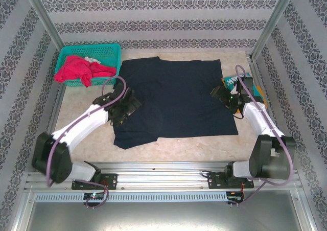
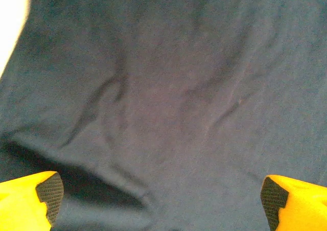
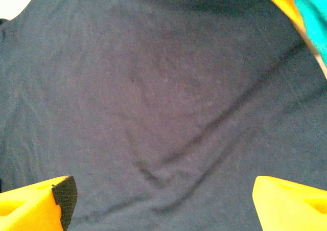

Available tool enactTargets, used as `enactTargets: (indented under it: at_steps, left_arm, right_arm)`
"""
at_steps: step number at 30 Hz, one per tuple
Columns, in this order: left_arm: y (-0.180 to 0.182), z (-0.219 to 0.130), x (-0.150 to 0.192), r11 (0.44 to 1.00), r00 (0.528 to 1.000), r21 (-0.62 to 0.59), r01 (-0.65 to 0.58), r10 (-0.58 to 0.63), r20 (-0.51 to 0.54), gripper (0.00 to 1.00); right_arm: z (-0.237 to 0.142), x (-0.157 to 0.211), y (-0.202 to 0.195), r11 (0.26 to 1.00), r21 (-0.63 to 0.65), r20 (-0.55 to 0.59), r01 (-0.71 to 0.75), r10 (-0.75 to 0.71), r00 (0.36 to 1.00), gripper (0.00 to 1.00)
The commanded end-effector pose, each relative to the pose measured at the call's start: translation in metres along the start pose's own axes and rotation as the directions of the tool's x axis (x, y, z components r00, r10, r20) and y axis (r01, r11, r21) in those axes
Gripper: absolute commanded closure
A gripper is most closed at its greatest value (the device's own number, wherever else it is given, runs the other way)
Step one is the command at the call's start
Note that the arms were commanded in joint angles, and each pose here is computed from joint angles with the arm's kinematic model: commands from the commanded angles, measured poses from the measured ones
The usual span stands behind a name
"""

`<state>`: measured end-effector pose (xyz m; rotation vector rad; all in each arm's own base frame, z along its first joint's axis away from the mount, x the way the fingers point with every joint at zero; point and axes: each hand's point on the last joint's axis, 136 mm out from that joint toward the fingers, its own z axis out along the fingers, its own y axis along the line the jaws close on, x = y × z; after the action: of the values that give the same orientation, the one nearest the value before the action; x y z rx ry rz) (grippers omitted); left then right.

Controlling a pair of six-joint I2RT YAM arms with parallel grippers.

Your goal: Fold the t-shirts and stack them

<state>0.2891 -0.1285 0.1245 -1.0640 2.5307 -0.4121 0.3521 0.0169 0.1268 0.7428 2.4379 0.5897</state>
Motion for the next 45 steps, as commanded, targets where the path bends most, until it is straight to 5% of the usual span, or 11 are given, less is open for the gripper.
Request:
enactTargets:
  at_steps: [1,10,19,37,42,45]
  left_arm:
    - [0.061,-0.013,0.018,0.980,0.990,-0.142,0.140,-0.135,0.039,0.07]
    - [0.119,-0.018,0.045,0.923,0.932,-0.130,0.362,-0.359,0.047,0.32]
    - [0.122,0.013,0.056,0.837,0.840,-0.069,0.543,-0.543,0.015,0.48]
    - [0.122,0.023,0.071,0.783,0.784,-0.116,0.611,-0.619,-0.042,0.74]
    - [0.126,0.011,0.076,0.780,0.784,-0.159,0.605,-0.619,-0.057,0.74]
    - [0.126,0.010,0.076,0.782,0.785,-0.159,0.603,-0.617,-0.059,0.84]
  right_arm:
    - [-0.004,0.028,-0.015,1.000,0.024,-0.070,-0.018,0.020,0.997,0.11]
    - [-0.009,0.054,-0.027,0.999,0.031,-0.089,-0.042,0.045,0.995,0.11]
    - [-0.014,0.050,-0.022,0.999,0.019,-0.070,-0.051,0.052,0.996,0.11]
    - [-0.021,0.055,-0.026,0.998,0.041,-0.065,-0.057,0.059,0.996,0.11]
    - [-0.026,0.056,-0.035,0.994,0.074,-0.045,-0.078,0.081,0.996,0.11]
    - [-0.028,0.058,-0.044,0.988,0.107,-0.034,-0.109,0.113,0.993,0.12]
